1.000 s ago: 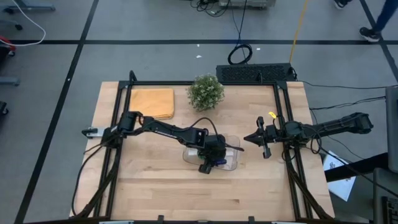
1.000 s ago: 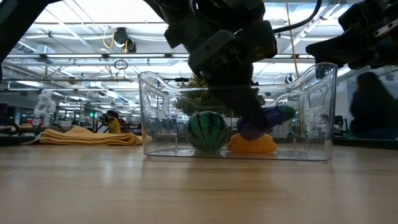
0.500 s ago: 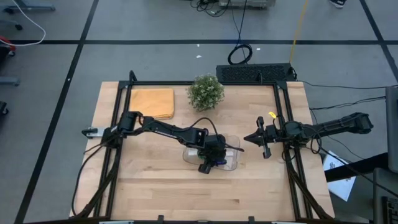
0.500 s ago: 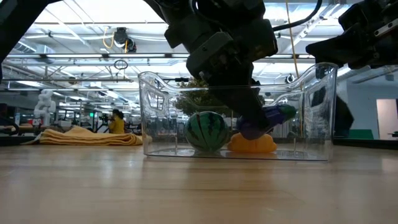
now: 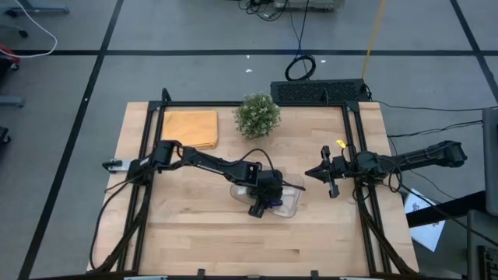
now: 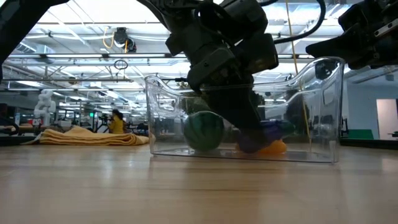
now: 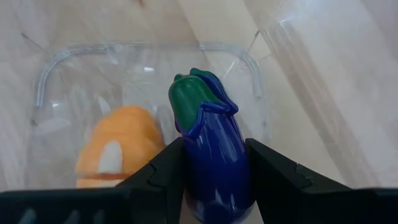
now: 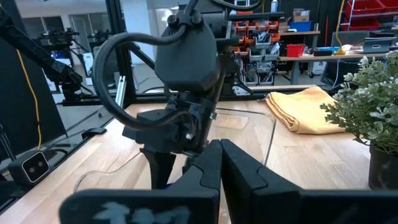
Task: Pick and placing Produce into tupperware
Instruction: Put the eggplant into the transparent bin, then adjust the transparent bin
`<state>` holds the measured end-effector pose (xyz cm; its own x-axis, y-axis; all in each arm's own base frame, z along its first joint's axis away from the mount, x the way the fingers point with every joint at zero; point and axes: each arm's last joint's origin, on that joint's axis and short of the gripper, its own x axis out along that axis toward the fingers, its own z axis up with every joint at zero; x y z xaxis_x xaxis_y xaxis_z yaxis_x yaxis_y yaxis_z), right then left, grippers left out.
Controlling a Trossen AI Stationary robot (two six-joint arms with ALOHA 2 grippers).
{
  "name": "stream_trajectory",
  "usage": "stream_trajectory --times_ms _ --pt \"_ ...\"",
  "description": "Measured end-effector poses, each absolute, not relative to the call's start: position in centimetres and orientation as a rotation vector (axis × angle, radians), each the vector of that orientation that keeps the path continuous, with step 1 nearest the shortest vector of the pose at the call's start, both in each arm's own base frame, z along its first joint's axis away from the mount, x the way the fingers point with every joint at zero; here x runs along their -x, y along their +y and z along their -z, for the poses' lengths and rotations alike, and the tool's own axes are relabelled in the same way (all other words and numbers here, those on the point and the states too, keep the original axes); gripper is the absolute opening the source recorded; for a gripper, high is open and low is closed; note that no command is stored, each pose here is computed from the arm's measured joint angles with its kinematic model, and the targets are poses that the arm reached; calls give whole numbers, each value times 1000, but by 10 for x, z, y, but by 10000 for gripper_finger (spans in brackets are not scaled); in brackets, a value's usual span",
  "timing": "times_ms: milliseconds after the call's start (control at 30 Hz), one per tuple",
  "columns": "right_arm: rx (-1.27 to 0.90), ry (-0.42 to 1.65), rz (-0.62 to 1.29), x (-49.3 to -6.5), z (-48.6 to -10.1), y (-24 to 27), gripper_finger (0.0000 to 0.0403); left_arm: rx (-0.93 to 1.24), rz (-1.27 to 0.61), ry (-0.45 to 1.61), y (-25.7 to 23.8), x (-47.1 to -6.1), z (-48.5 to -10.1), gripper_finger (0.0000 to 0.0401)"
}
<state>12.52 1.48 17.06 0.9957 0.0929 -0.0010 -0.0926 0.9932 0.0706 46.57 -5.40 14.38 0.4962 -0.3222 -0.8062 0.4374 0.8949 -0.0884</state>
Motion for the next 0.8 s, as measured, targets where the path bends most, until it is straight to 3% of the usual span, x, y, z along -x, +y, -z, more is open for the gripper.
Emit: stream_trajectory --times_ms 267,600,800 --pt "-69 5 -93 -125 -170 15 0 -128 455 925 -53 -467 -145 155" --pt "-67 6 -93 -125 -170 15 0 -103 442 925 -49 -468 -145 226" --pt "-67 6 -93 -125 -170 15 0 -108 461 921 -50 -468 -145 237"
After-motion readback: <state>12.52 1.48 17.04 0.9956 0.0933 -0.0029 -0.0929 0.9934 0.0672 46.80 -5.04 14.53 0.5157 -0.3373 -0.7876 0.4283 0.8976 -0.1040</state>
